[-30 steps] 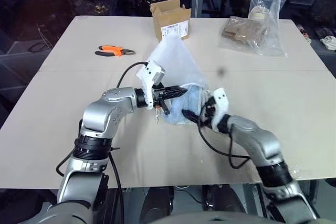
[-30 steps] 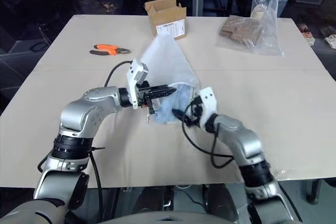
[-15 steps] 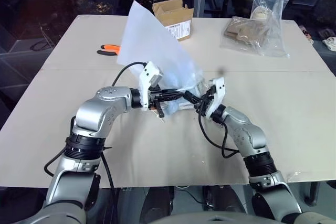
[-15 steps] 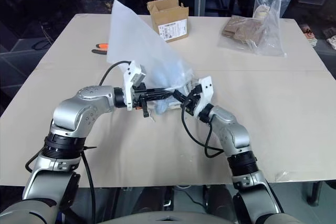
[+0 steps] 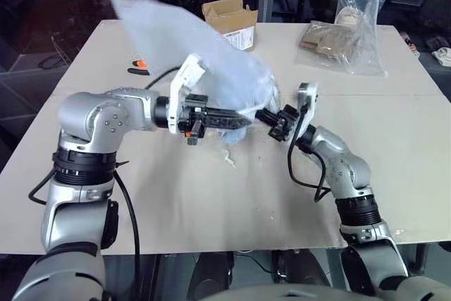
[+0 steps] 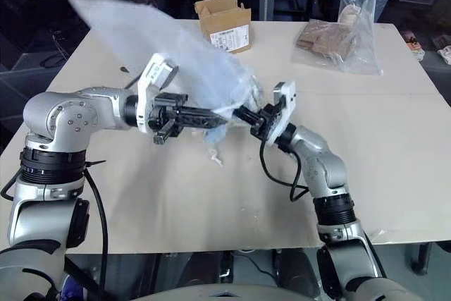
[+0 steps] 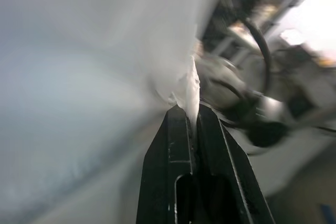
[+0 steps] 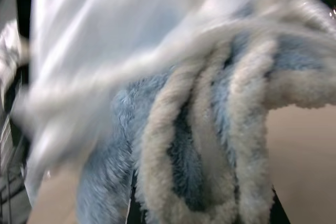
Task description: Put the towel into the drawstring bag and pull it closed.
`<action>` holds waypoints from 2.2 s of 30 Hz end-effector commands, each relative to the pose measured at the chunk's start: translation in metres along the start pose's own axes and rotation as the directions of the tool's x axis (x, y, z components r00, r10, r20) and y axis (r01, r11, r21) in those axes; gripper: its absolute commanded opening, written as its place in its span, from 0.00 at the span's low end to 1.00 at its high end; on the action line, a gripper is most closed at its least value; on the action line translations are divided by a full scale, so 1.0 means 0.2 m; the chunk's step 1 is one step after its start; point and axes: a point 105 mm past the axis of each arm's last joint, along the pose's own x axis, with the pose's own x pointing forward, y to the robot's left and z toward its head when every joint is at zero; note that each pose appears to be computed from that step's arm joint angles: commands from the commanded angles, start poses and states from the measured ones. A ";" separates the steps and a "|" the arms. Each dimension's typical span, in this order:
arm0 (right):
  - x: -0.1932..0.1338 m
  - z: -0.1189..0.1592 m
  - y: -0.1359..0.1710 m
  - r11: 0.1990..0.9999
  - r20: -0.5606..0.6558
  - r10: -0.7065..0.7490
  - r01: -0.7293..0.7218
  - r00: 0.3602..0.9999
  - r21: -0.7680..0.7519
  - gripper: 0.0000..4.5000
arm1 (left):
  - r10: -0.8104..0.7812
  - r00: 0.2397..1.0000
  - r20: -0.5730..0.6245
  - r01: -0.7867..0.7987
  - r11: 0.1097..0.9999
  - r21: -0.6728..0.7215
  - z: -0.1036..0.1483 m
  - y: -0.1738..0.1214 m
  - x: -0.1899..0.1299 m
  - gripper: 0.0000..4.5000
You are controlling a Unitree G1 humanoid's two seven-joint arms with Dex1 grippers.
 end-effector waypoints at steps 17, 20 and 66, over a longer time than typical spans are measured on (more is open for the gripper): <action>-0.44 -0.11 0.13 0.977 -0.368 -0.210 0.208 0.906 -0.047 0.01 | 0.295 0.945 0.139 -0.272 0.948 -0.165 -0.01 0.10 0.00 0.00; -0.44 -0.12 0.13 0.974 -0.393 -0.221 0.223 0.892 -0.040 0.01 | 0.342 0.938 0.060 -0.326 0.927 -0.184 -0.11 0.11 0.03 0.00; -0.13 -0.33 -0.05 0.972 -0.334 -0.083 0.149 0.939 0.179 0.01 | 0.418 0.908 -0.015 -0.415 0.897 -0.149 -0.20 0.13 -0.04 0.00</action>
